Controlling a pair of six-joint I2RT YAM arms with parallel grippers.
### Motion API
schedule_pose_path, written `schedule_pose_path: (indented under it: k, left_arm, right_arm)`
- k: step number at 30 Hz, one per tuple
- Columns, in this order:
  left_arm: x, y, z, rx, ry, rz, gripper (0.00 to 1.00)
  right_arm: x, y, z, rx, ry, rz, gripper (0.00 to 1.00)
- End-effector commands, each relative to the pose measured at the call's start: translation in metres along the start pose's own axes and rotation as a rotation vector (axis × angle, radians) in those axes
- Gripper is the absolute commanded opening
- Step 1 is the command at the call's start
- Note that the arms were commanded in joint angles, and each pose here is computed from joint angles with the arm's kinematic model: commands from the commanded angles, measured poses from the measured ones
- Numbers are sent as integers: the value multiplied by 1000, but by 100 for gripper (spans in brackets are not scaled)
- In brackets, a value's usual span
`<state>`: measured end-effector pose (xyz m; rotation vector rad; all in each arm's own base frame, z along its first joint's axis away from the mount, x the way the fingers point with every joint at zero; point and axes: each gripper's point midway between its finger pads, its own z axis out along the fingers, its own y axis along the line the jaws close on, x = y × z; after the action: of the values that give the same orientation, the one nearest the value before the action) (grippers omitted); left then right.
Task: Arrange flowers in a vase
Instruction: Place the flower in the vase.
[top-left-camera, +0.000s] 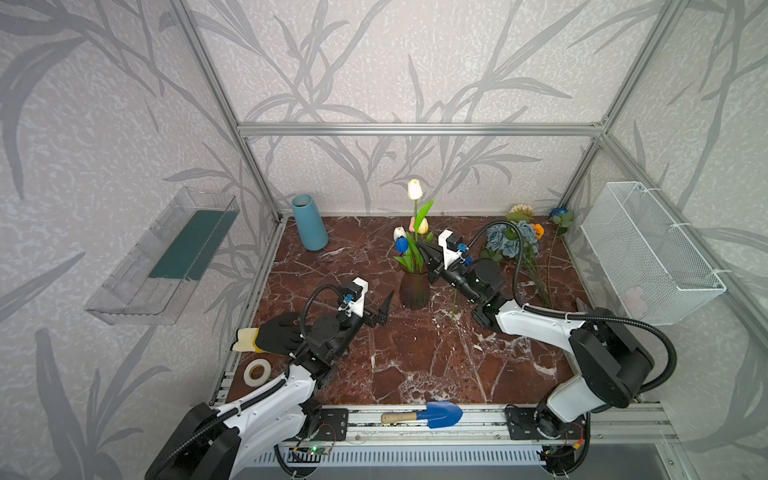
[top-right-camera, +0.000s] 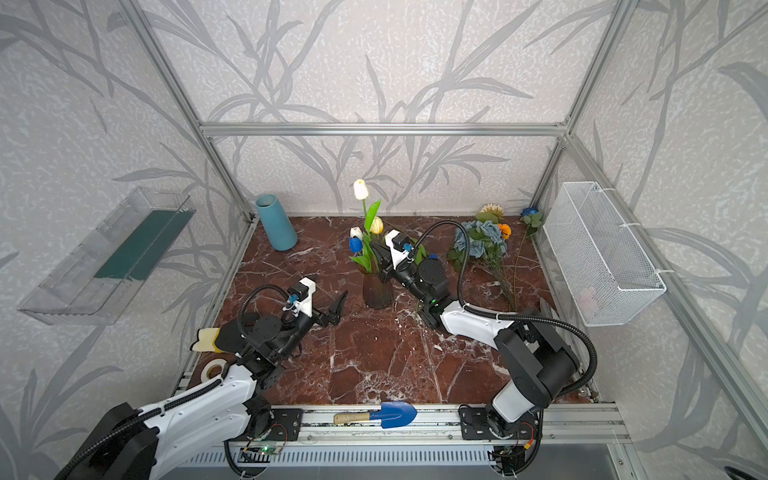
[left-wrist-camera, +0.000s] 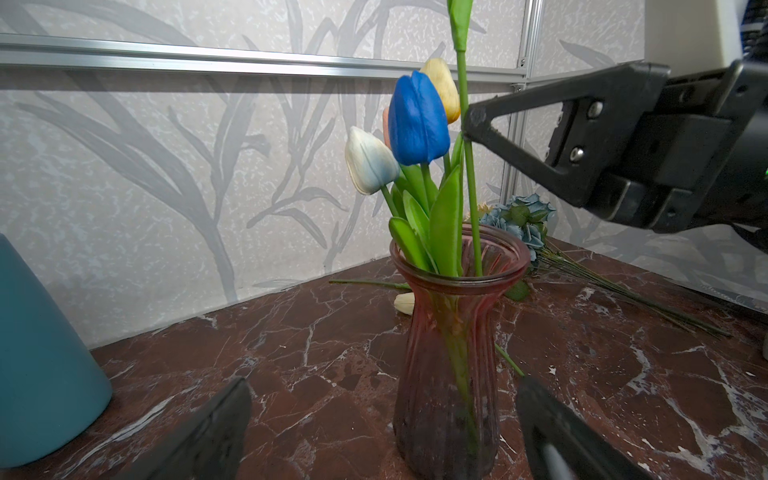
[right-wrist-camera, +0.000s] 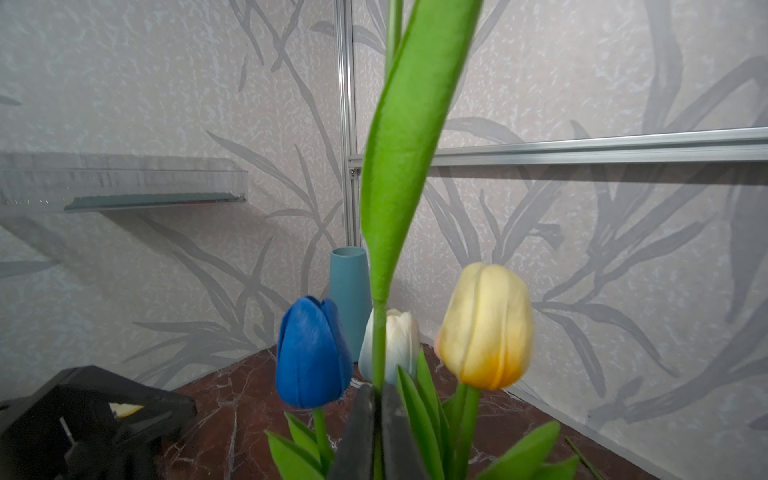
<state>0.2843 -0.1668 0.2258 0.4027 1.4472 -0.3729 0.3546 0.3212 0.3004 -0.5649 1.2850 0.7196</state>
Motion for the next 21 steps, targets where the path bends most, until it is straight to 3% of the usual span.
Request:
schedule_pose_path:
  k: [1,6,14,18,21]
  left_arm:
    - [0,1,-1,-6,-7,5,99]
    - [0,1,-2,-9,-9,5,99]
    - [-5,0,-1,-1,-26,3,99]
    - [-11,0,-2,4,-39,3,99]
    - [-11,-1,-1,5,-31,4,99]
  right_arm:
    - [12,0,-4,18,50,-38,20]
    - [16,-5,-15,67,82,-56,31]
    - [-25,-21,-37,161,48,-90,34]
    - [-41,-55,-50,203,57,17,34]
    - [-26,-100,-60,301,158,118,35]
